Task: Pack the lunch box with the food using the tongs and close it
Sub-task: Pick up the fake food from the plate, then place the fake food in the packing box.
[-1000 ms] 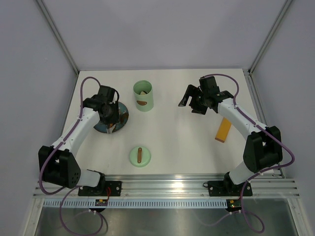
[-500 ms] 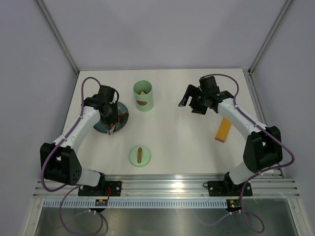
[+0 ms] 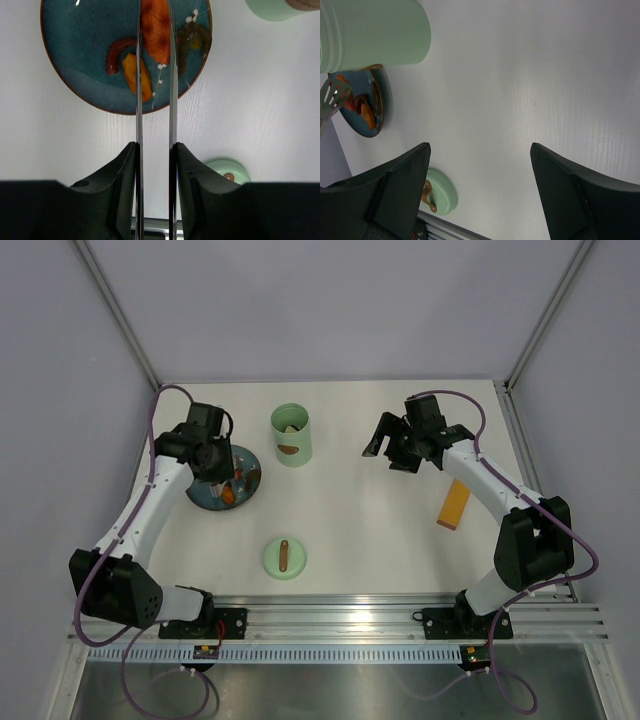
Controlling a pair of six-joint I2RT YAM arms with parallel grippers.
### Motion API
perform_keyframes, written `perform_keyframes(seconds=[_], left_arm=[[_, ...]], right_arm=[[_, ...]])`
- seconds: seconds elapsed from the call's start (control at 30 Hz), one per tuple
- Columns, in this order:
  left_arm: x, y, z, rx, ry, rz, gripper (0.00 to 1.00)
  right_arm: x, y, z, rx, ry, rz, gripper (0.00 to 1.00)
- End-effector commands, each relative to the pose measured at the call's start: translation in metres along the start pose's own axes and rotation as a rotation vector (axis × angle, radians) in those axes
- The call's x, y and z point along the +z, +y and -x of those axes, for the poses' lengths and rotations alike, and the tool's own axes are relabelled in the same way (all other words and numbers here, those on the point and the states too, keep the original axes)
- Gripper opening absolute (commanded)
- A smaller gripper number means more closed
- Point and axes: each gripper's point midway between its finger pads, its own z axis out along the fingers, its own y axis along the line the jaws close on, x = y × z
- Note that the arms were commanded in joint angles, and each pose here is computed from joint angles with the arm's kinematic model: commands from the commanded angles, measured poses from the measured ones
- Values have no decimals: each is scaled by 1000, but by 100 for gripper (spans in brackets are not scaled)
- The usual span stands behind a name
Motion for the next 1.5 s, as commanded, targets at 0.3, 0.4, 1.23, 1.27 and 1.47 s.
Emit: perform_keyframes(seconds=[0.3, 0.4, 1.23, 1.27, 1.47], left_arm=[[-53, -5, 50, -14, -184, -52, 12], [-68, -11, 65, -12, -227, -87, 11], [-66, -121, 124, 70, -284, -340, 11], [-64, -123, 124, 72, -283, -342, 12], [-59, -126, 124, 71, -274, -347, 36]], right_arm=[[-12, 13, 9, -23, -44, 32, 89], [-12, 13, 9, -21, -45, 31, 89], [-16, 7, 7, -19, -45, 4, 89], [-16, 7, 7, -21, -44, 5, 89], [-17, 7, 6, -21, -47, 5, 89]])
